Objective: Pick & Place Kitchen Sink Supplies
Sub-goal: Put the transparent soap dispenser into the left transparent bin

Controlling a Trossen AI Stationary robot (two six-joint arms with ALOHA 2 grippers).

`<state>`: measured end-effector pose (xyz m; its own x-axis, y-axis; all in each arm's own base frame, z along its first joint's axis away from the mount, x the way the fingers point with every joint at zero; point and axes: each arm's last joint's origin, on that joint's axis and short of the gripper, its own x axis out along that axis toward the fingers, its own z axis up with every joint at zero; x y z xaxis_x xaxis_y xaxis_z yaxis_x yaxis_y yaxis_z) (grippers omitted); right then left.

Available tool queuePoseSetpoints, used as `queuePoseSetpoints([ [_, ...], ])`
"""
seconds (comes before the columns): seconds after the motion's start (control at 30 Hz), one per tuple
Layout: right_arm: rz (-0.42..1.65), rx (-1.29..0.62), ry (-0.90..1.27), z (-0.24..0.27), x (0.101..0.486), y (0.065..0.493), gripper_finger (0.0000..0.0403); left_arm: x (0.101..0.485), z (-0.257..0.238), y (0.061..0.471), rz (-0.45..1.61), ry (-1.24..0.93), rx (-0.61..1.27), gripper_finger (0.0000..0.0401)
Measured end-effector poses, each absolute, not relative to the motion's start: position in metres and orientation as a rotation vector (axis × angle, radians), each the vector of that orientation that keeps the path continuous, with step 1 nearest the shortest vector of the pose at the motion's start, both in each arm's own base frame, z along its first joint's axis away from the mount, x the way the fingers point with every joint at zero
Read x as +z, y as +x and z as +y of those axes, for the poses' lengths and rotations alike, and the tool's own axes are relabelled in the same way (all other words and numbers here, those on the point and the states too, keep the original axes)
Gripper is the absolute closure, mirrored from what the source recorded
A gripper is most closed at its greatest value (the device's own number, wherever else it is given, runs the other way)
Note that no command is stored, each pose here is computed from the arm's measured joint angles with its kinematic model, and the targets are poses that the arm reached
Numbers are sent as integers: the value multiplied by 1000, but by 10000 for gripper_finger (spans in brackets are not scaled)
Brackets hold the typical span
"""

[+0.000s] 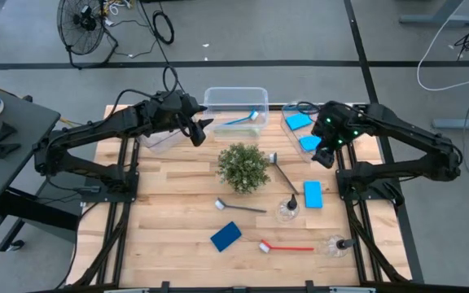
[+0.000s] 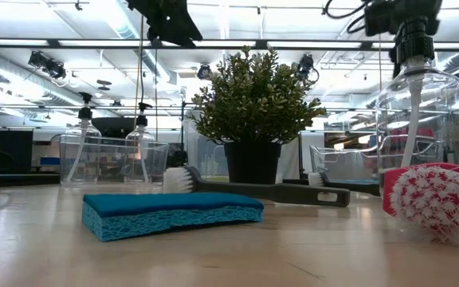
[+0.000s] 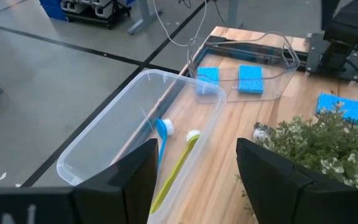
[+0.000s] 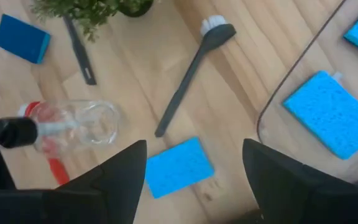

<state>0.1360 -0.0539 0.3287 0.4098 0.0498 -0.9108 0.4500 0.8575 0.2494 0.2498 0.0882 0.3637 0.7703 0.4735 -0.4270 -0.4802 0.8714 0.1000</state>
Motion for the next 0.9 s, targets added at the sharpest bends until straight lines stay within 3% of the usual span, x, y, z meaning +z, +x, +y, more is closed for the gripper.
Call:
queuePoseSetpoints([
  [0.4,1134,-255,499,-26,334,121,138,364,88,250,457,-14,517,181],
  [0.9,1173,-99,512,10,275,126,138,364,88,250,458,-14,517,181],
])
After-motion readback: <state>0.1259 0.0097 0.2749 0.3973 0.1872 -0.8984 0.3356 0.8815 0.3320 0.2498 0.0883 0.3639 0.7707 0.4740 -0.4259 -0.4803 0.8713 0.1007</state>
